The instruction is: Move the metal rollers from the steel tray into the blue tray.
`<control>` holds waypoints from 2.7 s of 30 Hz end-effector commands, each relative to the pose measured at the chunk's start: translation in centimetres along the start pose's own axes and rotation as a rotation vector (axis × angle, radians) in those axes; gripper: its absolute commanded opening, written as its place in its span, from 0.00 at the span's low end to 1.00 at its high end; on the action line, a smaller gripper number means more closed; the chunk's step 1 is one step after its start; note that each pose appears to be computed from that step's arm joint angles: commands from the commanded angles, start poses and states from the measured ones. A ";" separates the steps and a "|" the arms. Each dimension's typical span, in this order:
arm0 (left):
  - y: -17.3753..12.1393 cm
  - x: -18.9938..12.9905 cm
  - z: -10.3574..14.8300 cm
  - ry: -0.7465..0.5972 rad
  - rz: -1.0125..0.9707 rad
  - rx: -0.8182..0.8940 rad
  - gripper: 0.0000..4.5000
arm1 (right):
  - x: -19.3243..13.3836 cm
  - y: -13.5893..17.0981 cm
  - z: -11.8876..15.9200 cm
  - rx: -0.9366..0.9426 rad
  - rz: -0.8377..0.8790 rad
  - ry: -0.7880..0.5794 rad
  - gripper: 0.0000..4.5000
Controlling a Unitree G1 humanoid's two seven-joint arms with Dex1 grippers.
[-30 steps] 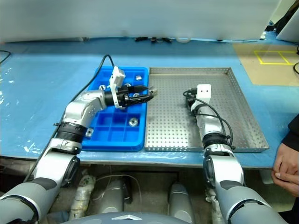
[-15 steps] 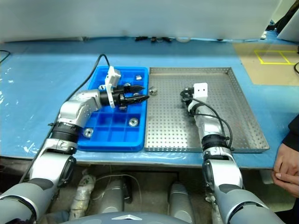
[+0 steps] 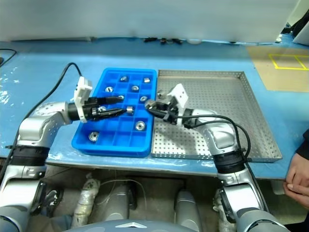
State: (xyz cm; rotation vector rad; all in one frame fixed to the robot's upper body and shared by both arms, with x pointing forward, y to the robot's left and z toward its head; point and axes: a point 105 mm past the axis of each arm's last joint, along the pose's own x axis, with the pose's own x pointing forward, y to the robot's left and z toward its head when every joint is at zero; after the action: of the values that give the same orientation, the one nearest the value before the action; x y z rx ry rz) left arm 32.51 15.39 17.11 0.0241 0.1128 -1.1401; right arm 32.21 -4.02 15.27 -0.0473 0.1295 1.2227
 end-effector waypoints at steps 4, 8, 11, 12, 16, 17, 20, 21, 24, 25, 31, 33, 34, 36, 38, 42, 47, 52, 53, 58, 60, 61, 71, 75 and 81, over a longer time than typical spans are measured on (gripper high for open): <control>-1.4 -3.3 -0.4 -0.003 0.120 0.012 0.77 | 2.6 2.0 1.3 -0.011 0.145 -0.018 0.24; -1.7 -5.4 -1.5 0.017 0.213 -0.026 0.77 | 4.2 2.0 0.7 -0.015 0.158 -0.007 0.24; -1.9 -6.5 -2.1 0.030 0.265 -0.047 0.77 | 5.2 1.3 0.1 -0.025 0.134 0.008 0.24; -2.1 -6.6 -2.1 0.030 0.270 -0.050 0.77 | 5.4 1.3 0.0 -0.026 0.139 0.011 0.24; -2.6 -6.9 -2.2 0.032 0.286 -0.059 0.77 | 5.0 2.5 -0.9 0.004 0.217 0.045 0.24; -2.6 -7.0 -2.2 0.033 0.290 -0.061 0.77 | 4.8 2.9 -1.2 0.015 0.243 0.060 0.24; -2.4 -6.9 -2.2 0.036 0.290 -0.063 0.77 | 4.0 5.2 -1.7 0.078 0.362 0.086 0.24; -2.2 -6.9 -2.1 0.036 0.290 -0.063 0.77 | 3.9 5.6 -1.7 0.097 0.381 0.090 0.24; -1.9 -6.6 -2.0 0.039 0.285 -0.059 0.77 | 4.3 5.5 -1.8 0.115 0.386 0.094 0.24; -1.8 -6.5 -2.0 0.039 0.283 -0.058 0.77 | 4.5 5.3 -1.9 0.112 0.375 0.093 0.24; -1.7 -5.7 -1.7 0.035 0.257 -0.051 0.77 | 5.2 4.8 -2.8 0.094 0.336 0.120 0.24; -1.6 -5.6 -1.6 0.034 0.251 -0.049 0.77 | 5.2 4.5 -2.9 0.076 0.317 0.122 0.24; -1.6 -5.5 -1.5 0.034 0.249 -0.048 0.77 | 5.2 4.3 -3.1 0.066 0.304 0.127 0.24; -1.5 -5.4 -1.5 0.034 0.246 -0.047 0.77 | 5.0 3.9 -3.5 0.050 0.283 0.139 0.24; -1.4 -5.3 -1.4 0.035 0.243 -0.046 0.77 | 4.9 3.8 -3.6 0.043 0.274 0.137 0.24; -1.1 -5.0 -1.2 0.031 0.232 -0.042 0.77 | 4.7 3.7 -3.6 0.049 0.263 0.141 0.55; -0.7 -4.3 -0.6 0.022 0.210 -0.031 0.77 | 4.3 3.0 -2.9 0.031 0.221 0.123 0.61; 0.0 -3.5 -0.2 0.010 0.184 -0.020 0.77 | 3.3 2.0 -1.5 0.014 0.160 0.067 0.61; 0.1 -3.3 0.0 0.004 0.179 -0.018 0.77 | 3.1 1.7 -1.1 0.014 0.144 0.048 0.61; 1.8 -1.1 1.2 -0.046 0.172 -0.004 0.77 | 1.3 -2.2 2.0 -0.012 -0.068 -0.085 0.61; 2.3 0.1 1.7 -0.066 0.167 0.002 0.77 | 0.4 -4.0 2.8 -0.023 -0.165 -0.119 0.61; 2.5 0.8 1.8 -0.070 0.162 0.015 0.77 | -0.1 -4.7 3.1 -0.033 -0.208 -0.129 0.61; 2.2 8.6 5.5 -0.174 -0.027 0.068 0.77 | -4.0 -8.6 3.8 -0.027 -0.516 -0.222 0.61; 2.6 10.0 6.9 -0.218 -0.033 0.052 0.77 | -3.6 -11.2 1.7 -0.002 -0.660 -0.196 0.61; 3.0 9.7 7.1 -0.227 -0.031 0.040 0.77 | -1.2 -12.9 -1.3 0.028 -0.735 -0.147 0.61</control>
State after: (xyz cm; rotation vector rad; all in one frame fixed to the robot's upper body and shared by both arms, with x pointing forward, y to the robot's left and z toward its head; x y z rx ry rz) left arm 39.62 6.68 21.34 -0.0871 -0.0516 -1.1778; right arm 43.29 -10.47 12.23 0.0352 0.0601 0.4858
